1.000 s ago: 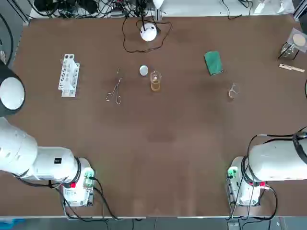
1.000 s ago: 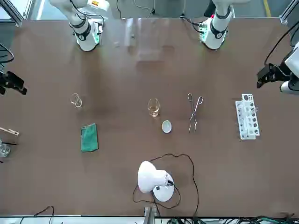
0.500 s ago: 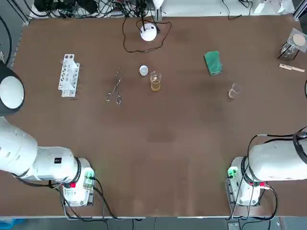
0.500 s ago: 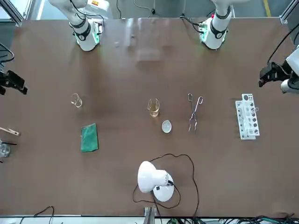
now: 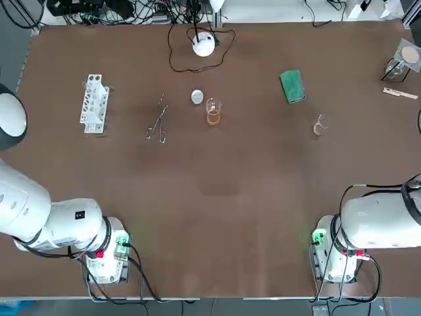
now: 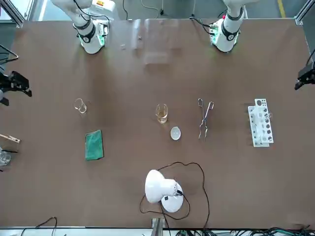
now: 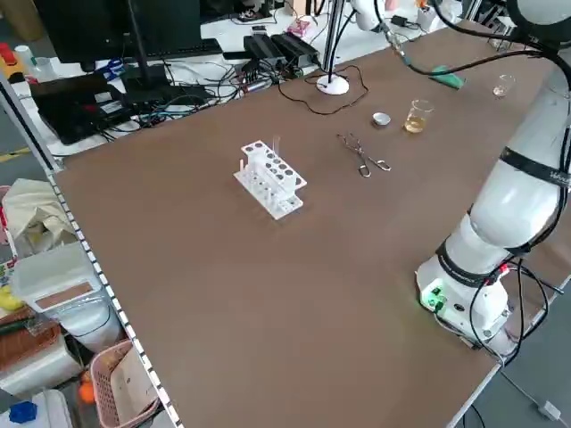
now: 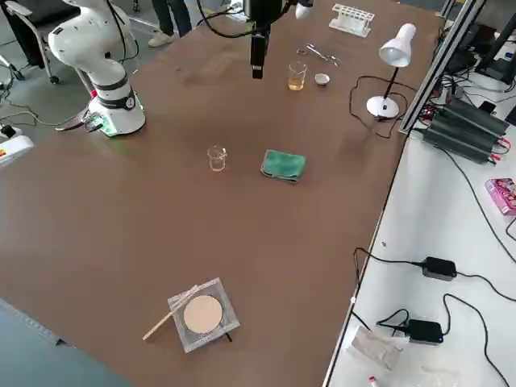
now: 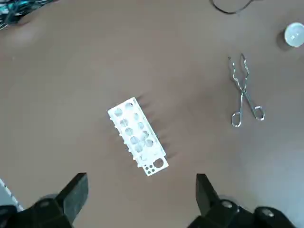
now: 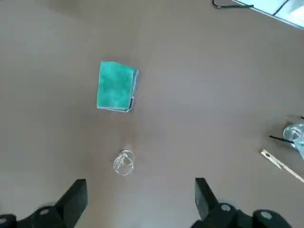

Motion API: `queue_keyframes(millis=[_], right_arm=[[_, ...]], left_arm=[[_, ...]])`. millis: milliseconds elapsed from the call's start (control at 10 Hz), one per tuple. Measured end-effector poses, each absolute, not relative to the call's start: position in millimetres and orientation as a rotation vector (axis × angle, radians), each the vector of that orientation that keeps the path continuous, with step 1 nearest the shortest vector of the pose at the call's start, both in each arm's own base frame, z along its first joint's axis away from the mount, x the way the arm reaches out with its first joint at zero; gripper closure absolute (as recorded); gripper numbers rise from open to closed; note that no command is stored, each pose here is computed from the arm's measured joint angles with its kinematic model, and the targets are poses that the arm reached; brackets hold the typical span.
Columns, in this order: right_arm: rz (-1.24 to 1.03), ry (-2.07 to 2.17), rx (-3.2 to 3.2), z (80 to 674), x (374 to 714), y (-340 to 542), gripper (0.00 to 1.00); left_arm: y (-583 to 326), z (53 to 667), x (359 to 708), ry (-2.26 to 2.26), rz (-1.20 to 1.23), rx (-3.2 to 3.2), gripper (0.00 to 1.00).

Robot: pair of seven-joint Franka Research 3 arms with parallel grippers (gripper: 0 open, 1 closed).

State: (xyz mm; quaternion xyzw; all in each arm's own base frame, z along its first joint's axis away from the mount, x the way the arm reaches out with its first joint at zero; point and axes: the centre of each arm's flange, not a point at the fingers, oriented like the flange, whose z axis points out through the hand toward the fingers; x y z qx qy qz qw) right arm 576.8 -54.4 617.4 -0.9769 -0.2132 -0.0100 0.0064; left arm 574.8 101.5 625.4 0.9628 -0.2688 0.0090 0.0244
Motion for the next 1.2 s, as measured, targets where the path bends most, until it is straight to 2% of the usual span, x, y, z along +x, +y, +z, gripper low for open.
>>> queue_keyframes(millis=[300, 600, 900, 1200], right_arm=[[-0.108, -0.971, -2.937, 588.9, 583.4, -68.4, 0.0], [-0.188, -1.162, -2.773, 550.8, 581.5, -87.3, 0.0], [-0.335, -1.401, -2.572, 511.3, 576.8, -108.2, 0.0], [-0.473, -1.762, -2.273, 459.4, 562.8, -147.4, 0.0]], left_arm=[[181.5, 579.8, 577.6, -0.961, 0.13, 2.73, 0.0], [245.1, 497.1, 591.5, -1.15, 0.295, 2.458, 0.0], [258.8, 445.0, 606.4, -1.33, 0.502, 2.226, 0.0], [296.6, 395.3, 596.9, -1.425, 0.686, 2.041, 0.0]])
